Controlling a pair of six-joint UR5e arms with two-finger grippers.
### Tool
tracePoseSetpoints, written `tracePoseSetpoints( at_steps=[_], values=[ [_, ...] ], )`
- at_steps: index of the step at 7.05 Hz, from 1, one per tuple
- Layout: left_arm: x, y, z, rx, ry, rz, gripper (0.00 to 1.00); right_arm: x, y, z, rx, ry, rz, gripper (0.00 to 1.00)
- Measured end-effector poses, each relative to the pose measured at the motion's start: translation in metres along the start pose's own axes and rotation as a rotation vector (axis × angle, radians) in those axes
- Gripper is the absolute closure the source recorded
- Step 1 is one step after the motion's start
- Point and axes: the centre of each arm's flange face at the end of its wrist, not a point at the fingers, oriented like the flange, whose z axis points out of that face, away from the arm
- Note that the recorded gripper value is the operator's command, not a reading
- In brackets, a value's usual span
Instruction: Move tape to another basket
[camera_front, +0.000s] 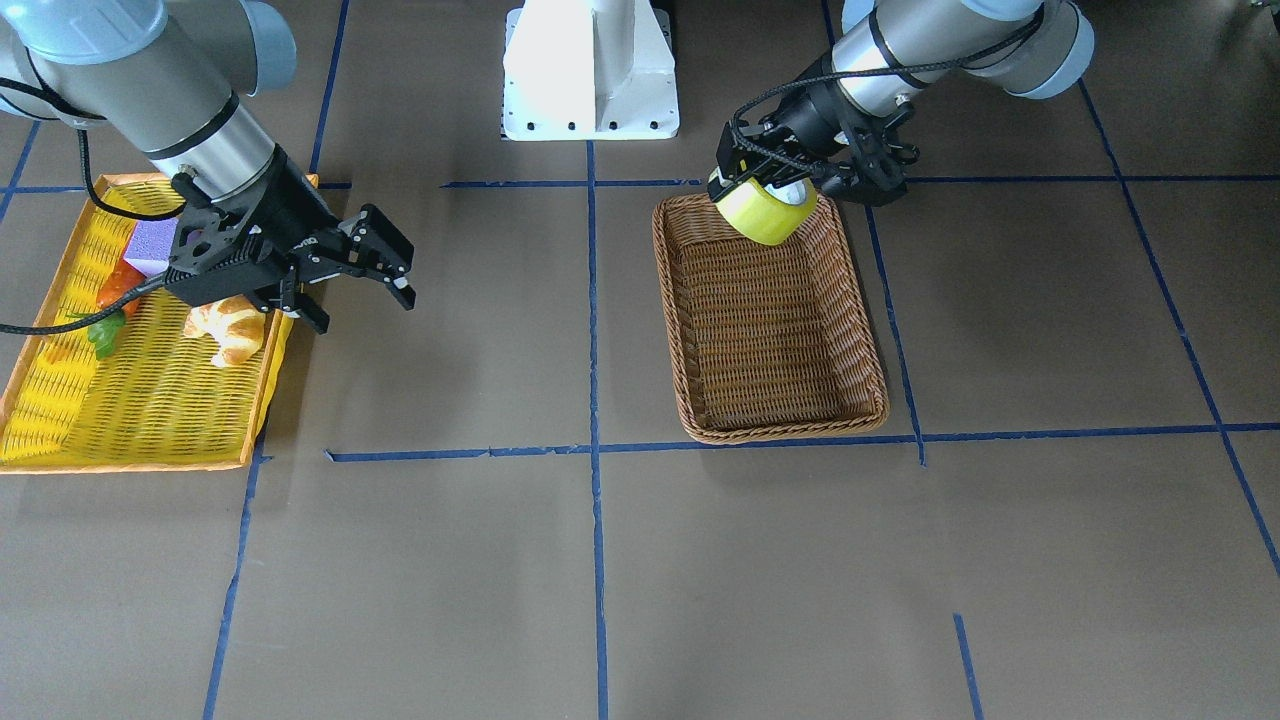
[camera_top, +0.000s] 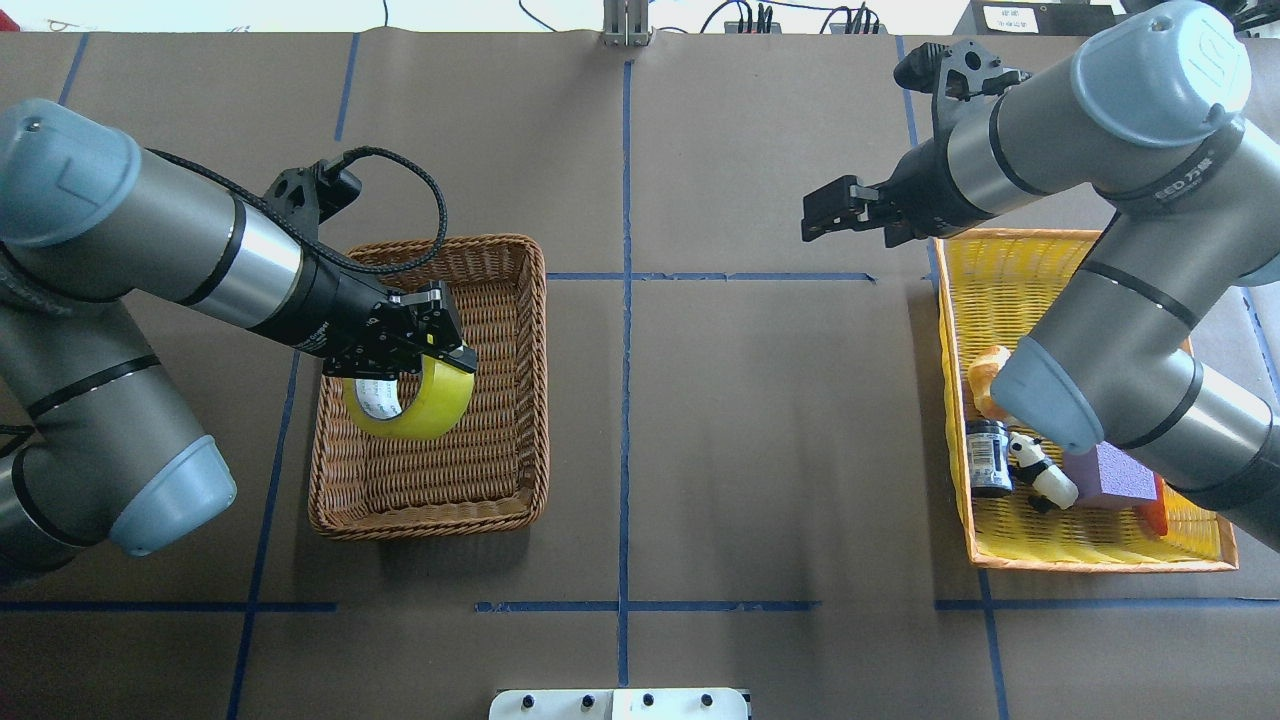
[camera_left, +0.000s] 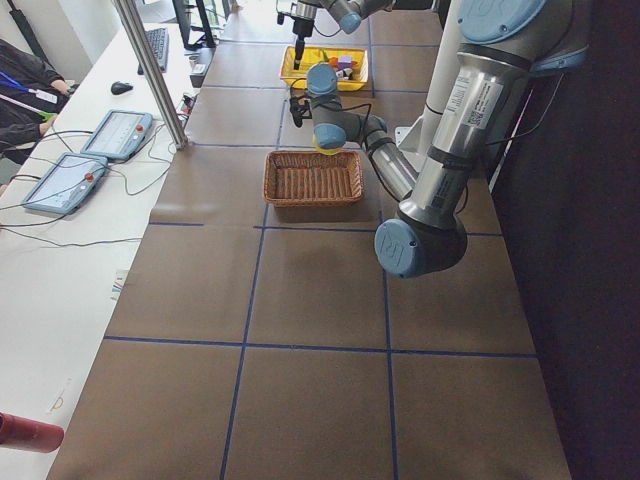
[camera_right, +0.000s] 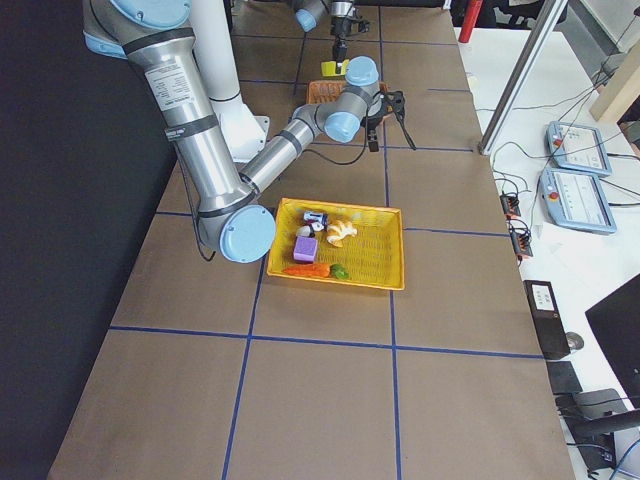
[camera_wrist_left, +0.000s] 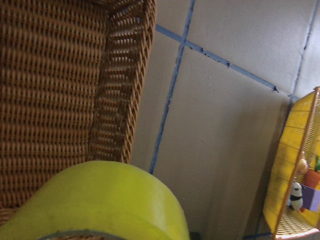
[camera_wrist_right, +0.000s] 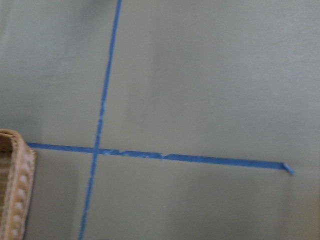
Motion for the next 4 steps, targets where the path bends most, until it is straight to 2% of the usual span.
tracePoseSetpoints(
  at_steps=[2,3,4],
  values=[
    [-0.010,-0.003,0.047,0.049,-0.170,0.125,1.00,0.044,-0.018,-0.008,-0.062,0.147,-0.102,0.00],
    [-0.010,-0.005,0.069,0.059,-0.251,0.186,1.00,0.068,-0.022,-0.016,-0.090,0.188,-0.138,0.00],
    [-0.011,-0.009,0.088,0.064,-0.318,0.246,1.00,0.100,-0.026,-0.031,-0.116,0.201,-0.160,0.00]
  ],
)
